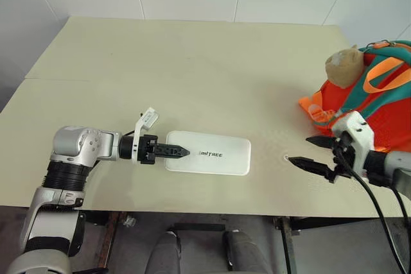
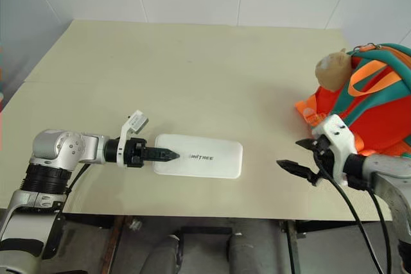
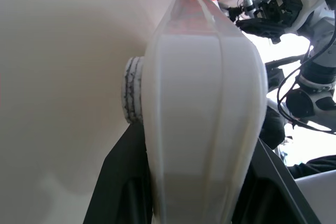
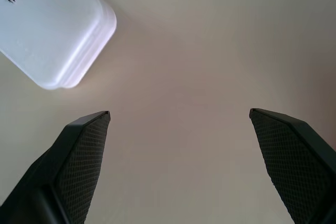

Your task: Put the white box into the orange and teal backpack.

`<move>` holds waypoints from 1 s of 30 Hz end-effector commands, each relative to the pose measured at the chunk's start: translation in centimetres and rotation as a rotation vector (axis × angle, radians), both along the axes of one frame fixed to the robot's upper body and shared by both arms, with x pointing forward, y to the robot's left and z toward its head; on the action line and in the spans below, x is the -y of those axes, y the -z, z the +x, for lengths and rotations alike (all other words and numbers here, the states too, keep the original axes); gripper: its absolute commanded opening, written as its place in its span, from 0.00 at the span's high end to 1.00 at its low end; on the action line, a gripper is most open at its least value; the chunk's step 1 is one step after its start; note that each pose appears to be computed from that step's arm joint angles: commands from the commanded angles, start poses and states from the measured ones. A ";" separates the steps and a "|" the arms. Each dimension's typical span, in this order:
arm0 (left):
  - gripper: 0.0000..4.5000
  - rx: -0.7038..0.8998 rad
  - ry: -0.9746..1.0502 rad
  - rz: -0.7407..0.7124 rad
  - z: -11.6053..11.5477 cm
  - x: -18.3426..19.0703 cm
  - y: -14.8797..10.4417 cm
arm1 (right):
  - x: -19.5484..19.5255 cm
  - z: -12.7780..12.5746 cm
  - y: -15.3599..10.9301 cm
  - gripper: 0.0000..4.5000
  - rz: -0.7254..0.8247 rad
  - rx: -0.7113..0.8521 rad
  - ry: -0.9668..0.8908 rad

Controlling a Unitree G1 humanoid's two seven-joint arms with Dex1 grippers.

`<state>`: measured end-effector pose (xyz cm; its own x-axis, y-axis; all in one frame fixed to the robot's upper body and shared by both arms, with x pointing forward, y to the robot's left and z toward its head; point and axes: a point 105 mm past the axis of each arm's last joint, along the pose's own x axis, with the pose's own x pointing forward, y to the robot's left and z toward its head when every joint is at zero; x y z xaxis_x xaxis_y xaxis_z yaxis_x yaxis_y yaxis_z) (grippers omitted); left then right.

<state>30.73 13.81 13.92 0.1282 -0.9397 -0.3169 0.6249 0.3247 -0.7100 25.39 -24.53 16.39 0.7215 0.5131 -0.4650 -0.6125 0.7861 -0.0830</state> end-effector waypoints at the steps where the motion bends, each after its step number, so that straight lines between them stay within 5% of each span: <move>1: 0.71 0.030 -0.121 0.182 1.5 -3.1 0.9 | 1.7 -0.7 -2.1 0.00 -0.034 0.074 0.077; 10: 0.71 0.157 -0.151 -0.125 3.3 -2.0 -5.0 | 6.4 -2.2 -3.7 0.00 0.024 0.195 0.313; 28: 0.72 0.226 -0.271 -0.242 3.6 -2.6 -6.9 | 5.1 7.8 -5.8 0.00 0.292 0.445 0.463; 30: 0.72 0.235 -0.290 -0.244 3.5 -2.9 -6.9 | 4.7 8.3 -6.0 0.08 0.294 0.438 0.457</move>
<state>34.58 16.62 19.12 0.4407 -0.8939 -0.0824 0.6396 0.3771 -0.6698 33.72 -29.10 21.49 0.9826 0.1857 0.0034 -0.1857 0.9824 0.0206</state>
